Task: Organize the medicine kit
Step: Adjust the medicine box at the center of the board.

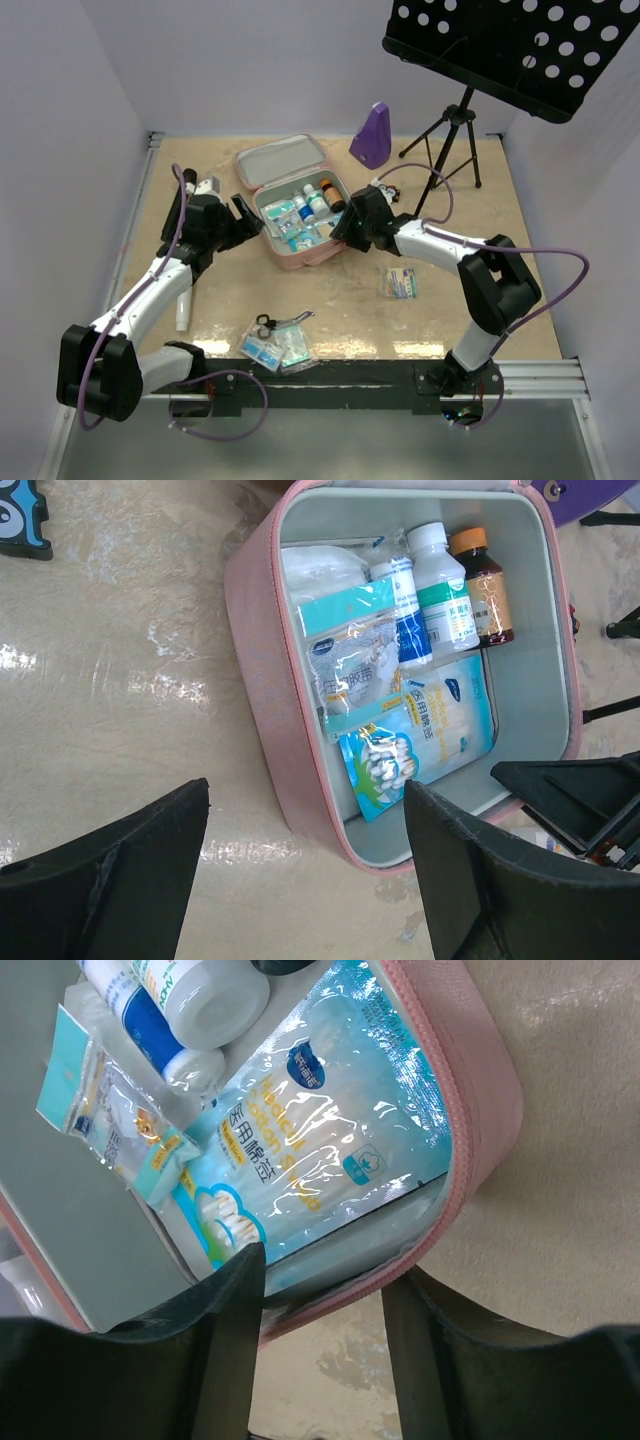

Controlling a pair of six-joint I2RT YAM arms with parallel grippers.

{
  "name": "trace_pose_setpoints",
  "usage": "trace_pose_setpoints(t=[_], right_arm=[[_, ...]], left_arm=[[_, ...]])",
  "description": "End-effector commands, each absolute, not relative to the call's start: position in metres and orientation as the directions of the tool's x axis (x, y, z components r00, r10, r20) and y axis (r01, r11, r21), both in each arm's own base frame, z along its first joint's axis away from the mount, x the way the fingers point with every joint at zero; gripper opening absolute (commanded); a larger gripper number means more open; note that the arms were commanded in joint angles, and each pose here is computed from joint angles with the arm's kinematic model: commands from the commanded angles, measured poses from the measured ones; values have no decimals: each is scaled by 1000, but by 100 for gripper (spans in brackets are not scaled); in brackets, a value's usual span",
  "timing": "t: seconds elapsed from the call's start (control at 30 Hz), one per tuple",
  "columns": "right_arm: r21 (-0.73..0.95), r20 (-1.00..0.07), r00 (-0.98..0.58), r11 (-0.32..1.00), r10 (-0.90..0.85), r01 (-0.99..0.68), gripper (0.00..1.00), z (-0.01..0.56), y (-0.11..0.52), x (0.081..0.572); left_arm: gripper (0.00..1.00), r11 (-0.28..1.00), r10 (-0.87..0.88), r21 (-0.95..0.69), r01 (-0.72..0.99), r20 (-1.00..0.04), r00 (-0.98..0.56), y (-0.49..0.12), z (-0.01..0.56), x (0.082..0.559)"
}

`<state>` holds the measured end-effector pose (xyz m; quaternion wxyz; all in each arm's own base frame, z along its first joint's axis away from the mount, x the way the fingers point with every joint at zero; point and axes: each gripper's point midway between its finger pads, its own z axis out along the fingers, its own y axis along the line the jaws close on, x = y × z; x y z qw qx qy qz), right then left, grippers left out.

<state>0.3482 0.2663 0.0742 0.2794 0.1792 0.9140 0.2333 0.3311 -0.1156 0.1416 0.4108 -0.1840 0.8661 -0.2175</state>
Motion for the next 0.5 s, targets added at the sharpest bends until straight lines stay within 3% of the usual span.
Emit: trace_pose_setpoints(t=[0.0,0.27,0.47], right_arm=[[478,-499,-774,869,389,129,43,85,263,357],[381,-576,-758,921,306,82,26,91,247,361],[313,-625,-736,947,261,71,22,99,235,376]], left_arm=[[83,821,-518,-559,-118,-641,-566,-118,152,336],[83,822,-519,-555,-126,-638,-569,-117,149,336],[83,823,-519,-553,-130,-639,-568,-116,149,336]])
